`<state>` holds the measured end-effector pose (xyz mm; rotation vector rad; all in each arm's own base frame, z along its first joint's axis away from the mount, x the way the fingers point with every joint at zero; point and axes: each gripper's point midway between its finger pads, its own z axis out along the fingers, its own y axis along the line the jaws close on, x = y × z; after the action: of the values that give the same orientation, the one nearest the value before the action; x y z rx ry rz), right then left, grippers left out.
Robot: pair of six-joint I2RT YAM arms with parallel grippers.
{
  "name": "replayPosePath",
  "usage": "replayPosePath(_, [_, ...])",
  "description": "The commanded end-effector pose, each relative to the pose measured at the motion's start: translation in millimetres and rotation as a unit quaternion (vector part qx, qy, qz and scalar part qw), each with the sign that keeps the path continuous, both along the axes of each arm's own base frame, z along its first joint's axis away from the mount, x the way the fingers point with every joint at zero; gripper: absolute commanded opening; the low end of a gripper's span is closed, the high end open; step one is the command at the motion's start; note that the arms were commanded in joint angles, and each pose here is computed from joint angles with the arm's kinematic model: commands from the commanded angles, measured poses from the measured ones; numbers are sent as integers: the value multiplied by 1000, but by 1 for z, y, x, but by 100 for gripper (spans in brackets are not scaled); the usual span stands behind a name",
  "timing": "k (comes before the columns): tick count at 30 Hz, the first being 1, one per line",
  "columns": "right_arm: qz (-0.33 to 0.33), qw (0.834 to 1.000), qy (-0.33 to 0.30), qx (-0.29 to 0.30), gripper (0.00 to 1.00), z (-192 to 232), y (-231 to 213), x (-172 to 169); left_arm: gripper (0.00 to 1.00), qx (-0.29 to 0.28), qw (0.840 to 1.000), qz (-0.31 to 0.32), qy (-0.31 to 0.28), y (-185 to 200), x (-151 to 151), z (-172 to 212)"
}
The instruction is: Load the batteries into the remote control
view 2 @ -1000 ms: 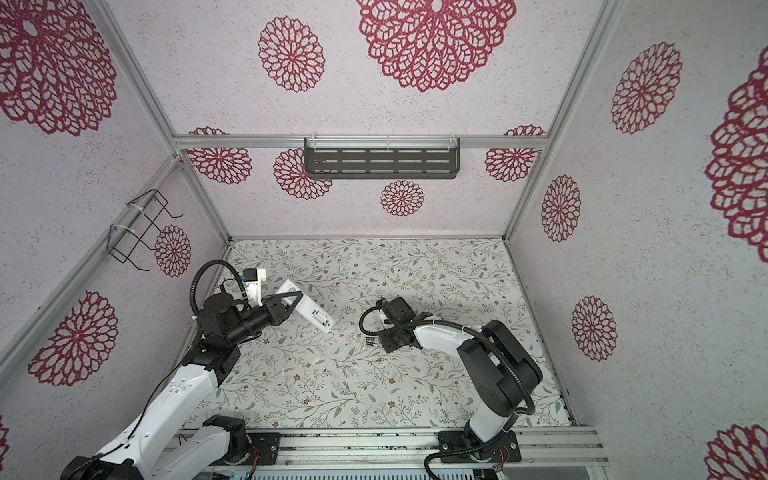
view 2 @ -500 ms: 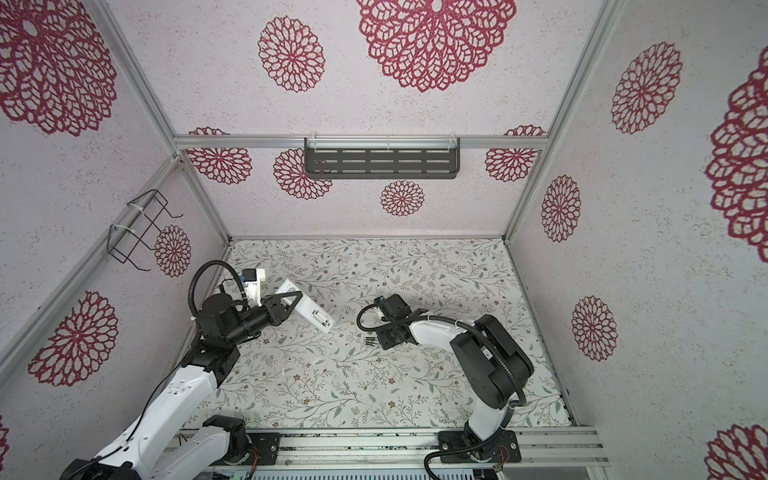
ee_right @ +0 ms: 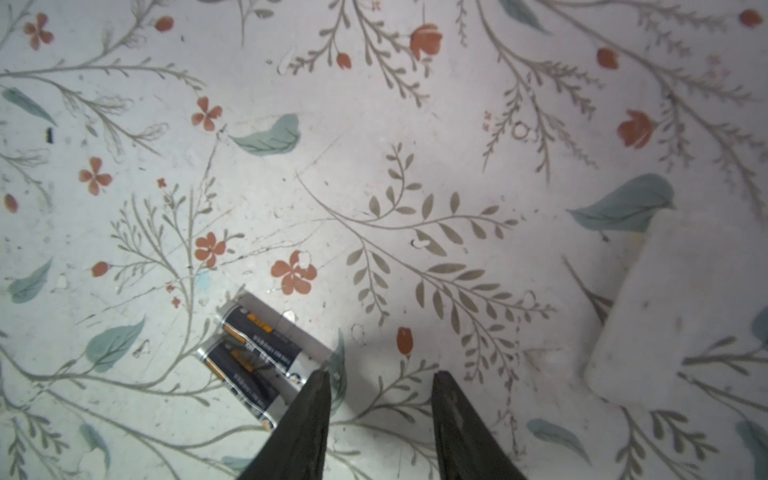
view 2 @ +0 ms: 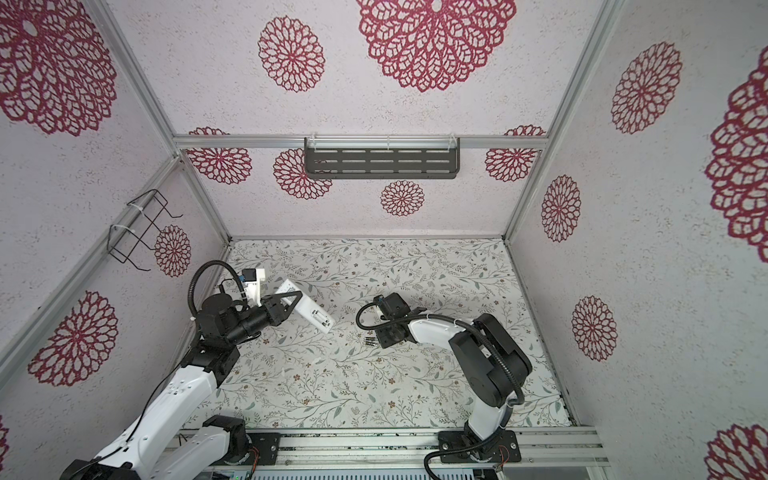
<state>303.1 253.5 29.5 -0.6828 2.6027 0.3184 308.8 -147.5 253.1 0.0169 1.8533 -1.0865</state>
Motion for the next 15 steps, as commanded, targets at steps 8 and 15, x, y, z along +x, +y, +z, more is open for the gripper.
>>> replayPosePath(8, [7,1000,-11,-10,44,15,-7,-1,11,-2,1000,-2,-30,1,-4,15])
replayPosePath(15, [87,996,-17,21,43,31,1,-27,11,-1,999,-2,-32,1,-3,16])
